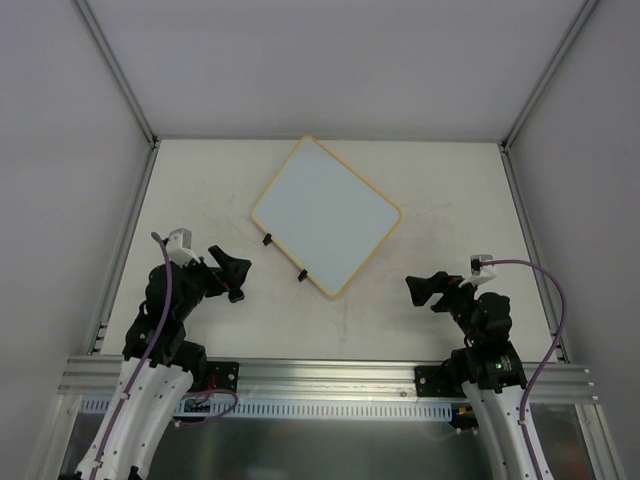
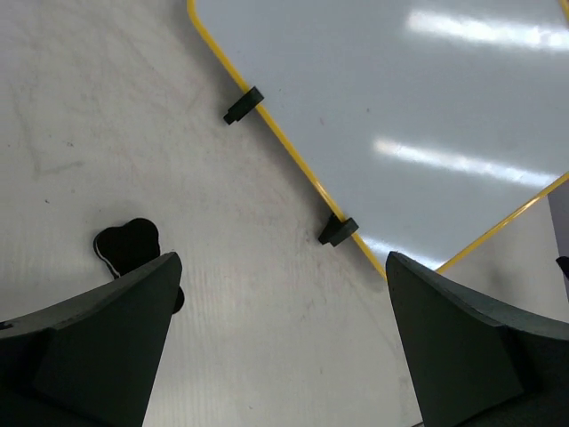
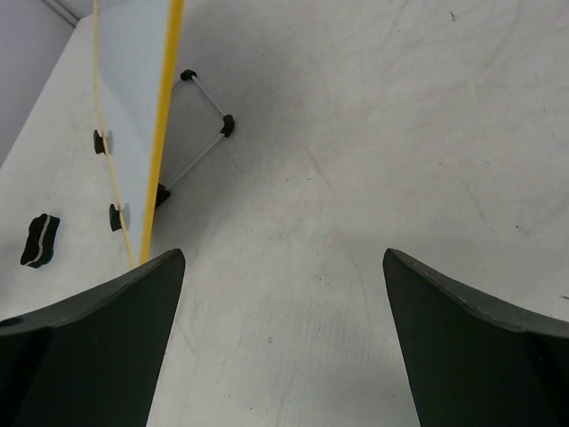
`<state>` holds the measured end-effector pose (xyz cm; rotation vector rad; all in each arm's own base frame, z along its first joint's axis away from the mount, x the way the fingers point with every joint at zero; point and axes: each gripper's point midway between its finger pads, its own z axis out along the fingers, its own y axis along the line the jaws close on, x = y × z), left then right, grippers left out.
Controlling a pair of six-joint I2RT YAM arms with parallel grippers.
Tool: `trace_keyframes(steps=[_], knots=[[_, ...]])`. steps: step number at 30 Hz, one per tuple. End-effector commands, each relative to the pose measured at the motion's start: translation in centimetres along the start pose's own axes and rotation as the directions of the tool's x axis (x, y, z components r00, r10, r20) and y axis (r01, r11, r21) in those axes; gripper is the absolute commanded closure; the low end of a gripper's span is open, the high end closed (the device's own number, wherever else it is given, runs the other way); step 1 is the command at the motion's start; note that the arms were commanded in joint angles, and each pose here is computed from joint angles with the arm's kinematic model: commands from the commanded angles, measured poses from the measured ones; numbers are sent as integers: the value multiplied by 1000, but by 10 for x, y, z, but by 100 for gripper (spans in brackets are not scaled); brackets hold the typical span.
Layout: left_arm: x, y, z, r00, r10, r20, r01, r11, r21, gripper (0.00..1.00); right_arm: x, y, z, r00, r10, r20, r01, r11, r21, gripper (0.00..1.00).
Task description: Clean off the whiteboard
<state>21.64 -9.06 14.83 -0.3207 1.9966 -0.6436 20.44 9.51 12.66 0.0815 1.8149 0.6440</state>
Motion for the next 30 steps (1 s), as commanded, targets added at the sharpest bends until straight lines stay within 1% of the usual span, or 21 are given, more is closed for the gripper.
trace_keyframes(steps=[1, 2, 3, 4, 6, 7, 8, 9, 12, 14, 18, 23, 26, 30], knots=[[-23, -8, -15, 991, 43, 125, -48, 998, 36, 1, -18, -5, -10, 999, -18, 40, 15, 998, 66, 1], [-28, -10, -19, 987, 54, 153, -62, 997, 44, 1, -20, -5, -10, 999, -22, 45, 18, 997, 71, 1], [-37, -17, -29, 976, 62, 210, -79, 994, 72, 1, -21, -4, -11, 999, -24, 44, 21, 997, 71, 1], [-42, -19, -34, 967, 68, 246, -89, 993, 79, 1, -19, -6, -10, 1000, -20, 18, 19, 996, 87, 1], [-50, -23, -44, 951, 77, 301, -110, 989, 97, 1, -22, -6, -12, 1000, -22, 19, 20, 995, 98, 1], [-55, -28, -53, 935, 76, 347, -124, 985, 118, 1, -28, -5, -15, 999, -27, 24, 24, 994, 106, 1], [-57, -29, -56, 929, 84, 360, -136, 983, 121, 1, -31, -4, -16, 999, -34, 28, 31, 994, 105, 1], [-64, -35, -68, 906, 81, 415, -153, 978, 145, 1, -36, -5, -18, 998, -47, 37, 42, 992, 119, 1], [-72, -38, -79, 882, 88, 463, -174, 974, 147, 1, -51, -1, -27, 995, -70, 69, 61, 989, 134, 1], [-74, -40, -83, 876, 95, 473, -187, 971, 150, 1, -58, 0, -29, 993, -71, 92, 58, 989, 139, 1], [-74, -45, -82, 885, 107, 454, -197, 968, 156, 1, -72, 2, -33, 987, -99, 125, 80, 985, 152, 1], [-72, -45, -78, 899, 116, 423, -197, 968, 153, 1, -85, 7, -36, 983, -126, 132, 105, 983, 153, 1], [-73, -45, -78, 896, 114, 429, -196, 969, 150, 1, -89, 10, -37, 981, -127, 143, 106, 983, 149, 1], [-73, -44, -79, 895, 112, 432, -195, 969, 151, 1, -86, 7, -34, 984, -129, 123, 109, 982, 156, 1]])
